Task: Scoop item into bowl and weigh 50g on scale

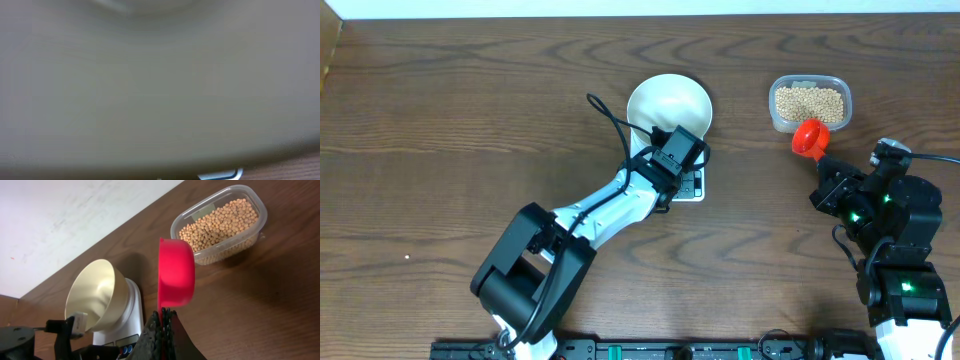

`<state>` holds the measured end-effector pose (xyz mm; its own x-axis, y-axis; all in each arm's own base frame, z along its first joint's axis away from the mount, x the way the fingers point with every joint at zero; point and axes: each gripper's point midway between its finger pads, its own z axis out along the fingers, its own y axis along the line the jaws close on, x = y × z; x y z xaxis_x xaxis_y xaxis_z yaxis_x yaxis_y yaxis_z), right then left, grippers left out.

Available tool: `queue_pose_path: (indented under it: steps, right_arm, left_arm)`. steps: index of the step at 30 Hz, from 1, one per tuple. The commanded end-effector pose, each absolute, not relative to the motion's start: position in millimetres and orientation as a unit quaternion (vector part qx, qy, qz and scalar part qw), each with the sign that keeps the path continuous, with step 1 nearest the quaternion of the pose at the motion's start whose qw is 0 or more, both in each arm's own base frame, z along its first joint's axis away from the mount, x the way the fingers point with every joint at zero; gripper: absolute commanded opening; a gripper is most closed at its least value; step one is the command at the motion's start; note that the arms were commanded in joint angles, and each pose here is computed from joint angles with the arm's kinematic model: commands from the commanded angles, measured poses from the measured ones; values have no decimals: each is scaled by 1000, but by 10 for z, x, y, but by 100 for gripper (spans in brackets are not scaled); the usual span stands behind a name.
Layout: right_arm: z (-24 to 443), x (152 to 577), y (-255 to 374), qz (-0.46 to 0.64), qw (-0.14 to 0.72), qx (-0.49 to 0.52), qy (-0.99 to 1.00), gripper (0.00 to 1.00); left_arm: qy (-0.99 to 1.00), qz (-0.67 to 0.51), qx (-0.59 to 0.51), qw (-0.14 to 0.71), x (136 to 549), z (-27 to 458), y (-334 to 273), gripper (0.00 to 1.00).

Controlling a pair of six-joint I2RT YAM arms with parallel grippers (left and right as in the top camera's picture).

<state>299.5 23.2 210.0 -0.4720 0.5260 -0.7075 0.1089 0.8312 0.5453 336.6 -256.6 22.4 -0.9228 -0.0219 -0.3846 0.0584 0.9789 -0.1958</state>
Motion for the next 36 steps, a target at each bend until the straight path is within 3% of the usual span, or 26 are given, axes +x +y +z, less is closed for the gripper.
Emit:
queue_pose_path:
  steps: [1,36]
  right_arm:
    - [2116,2989,188,208,485,190,828,1]
    - [2084,2972,189,207,479,191,832,1]
  left_arm:
    - [978,-91,5,187,3329,113,-2523,8]
    - [979,-87,5,186,3337,64,-2519,7]
